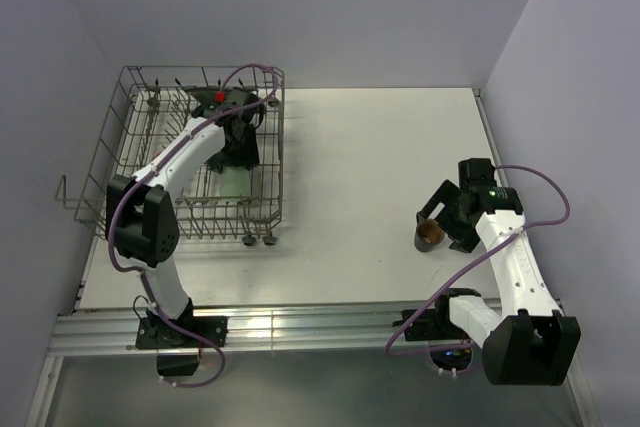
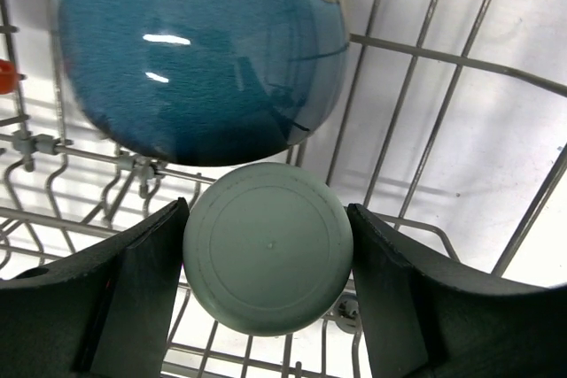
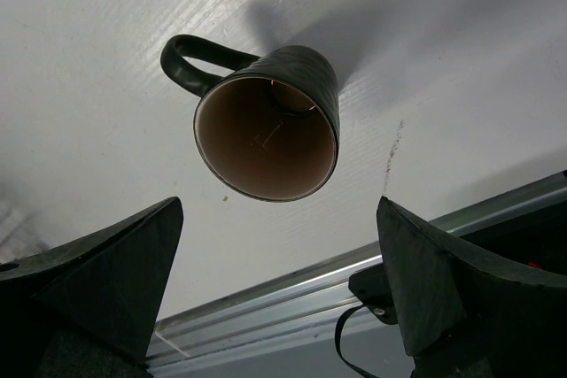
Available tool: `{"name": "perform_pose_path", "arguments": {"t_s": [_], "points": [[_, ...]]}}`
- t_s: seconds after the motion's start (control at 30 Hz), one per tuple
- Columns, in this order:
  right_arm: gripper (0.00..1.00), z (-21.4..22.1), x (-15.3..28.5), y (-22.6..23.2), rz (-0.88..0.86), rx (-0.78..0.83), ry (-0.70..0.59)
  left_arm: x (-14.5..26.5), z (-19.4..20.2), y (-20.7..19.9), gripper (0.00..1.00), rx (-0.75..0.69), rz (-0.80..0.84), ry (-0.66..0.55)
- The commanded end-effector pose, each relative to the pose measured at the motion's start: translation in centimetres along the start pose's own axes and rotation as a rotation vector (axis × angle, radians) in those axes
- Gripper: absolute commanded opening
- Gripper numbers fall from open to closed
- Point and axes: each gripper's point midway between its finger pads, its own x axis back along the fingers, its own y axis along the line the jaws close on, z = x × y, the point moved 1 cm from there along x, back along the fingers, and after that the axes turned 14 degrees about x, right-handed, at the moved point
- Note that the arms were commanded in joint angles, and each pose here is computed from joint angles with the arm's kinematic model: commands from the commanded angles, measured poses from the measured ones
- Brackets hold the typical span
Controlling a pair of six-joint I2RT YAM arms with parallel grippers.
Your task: Load the mixed dishes into the dish rack
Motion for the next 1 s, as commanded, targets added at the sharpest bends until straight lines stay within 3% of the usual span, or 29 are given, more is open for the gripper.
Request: {"name": "perform_pose_path", "arguments": {"t_s": [0.0, 0.03, 0.13, 0.33, 0.63, 0.97], "points": [[0.98, -1.8, 0.9, 0.5, -0.016, -0.010, -0.067, 2.2, -1.8, 0.6, 0.16, 0.021, 0.008, -0.091], [0.98, -1.8, 0.9, 0.6, -0.020, -0.010, -0.065, 2.4, -2.0, 0.7, 0.07, 0.027, 0.008, -0.103], [0.98, -1.8, 0.9, 0.7, -0.025, -0.009, -0.063, 3.3, -2.6, 0.7, 0.00, 0.053, 0.023, -0.133], [0.98, -2.3, 1.2, 0.9, -0.025, 0.000, -0.076, 5.8, -4.0, 0.7, 0.00, 0.094, 0.058, -0.189], [0.98, -3.0, 1.7, 1.0, -0.030, 0.001, -0.104, 9.1, -3.7, 0.3, 0.00, 0.122, 0.158, -0.170], [0.96, -3.8, 2.5, 2.1, -0.080, 0.028, -0.146, 16.9, -10.2, 3.0, 0.00, 0.290, 0.203, -0.483]]}}
